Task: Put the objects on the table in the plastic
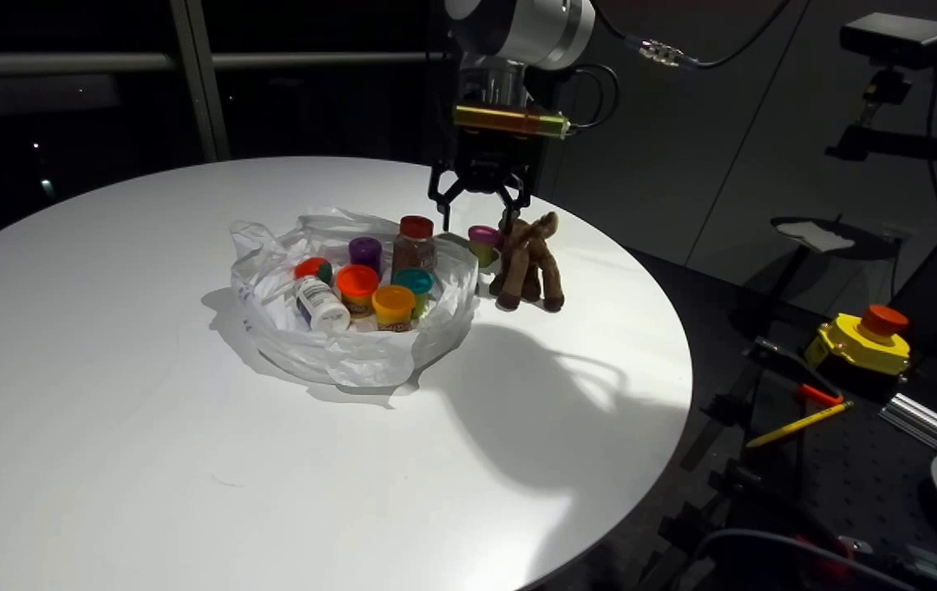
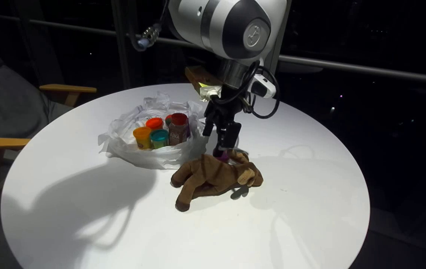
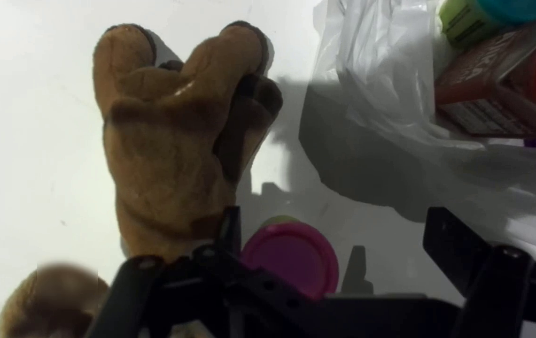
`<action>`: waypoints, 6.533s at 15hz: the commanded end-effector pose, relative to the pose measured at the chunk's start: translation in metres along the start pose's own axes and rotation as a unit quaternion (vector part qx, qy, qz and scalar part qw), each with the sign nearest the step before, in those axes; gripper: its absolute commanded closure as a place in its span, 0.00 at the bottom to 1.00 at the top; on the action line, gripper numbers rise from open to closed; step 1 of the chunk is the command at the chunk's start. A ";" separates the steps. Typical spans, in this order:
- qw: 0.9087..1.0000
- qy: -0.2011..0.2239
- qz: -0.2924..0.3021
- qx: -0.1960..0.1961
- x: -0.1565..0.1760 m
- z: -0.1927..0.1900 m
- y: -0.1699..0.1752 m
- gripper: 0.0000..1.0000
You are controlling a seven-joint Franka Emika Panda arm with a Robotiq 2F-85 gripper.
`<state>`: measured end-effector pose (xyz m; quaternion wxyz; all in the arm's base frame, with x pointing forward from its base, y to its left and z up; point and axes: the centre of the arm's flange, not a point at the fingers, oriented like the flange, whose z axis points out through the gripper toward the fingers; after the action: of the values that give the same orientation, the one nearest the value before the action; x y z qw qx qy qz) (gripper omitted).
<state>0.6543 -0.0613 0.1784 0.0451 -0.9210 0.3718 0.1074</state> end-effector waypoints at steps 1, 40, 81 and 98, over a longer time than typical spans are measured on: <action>0.999 -0.005 0.039 -0.002 0.009 -0.003 0.000 0.00; 0.969 0.159 -0.188 0.005 -0.155 -0.066 -0.169 0.72; 0.977 0.161 -0.139 0.007 -0.158 -0.143 -0.085 0.00; 1.000 0.009 0.005 0.002 -0.025 -0.017 0.055 0.00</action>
<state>0.5868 -0.0813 0.2166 0.0232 -0.9214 0.3775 0.0892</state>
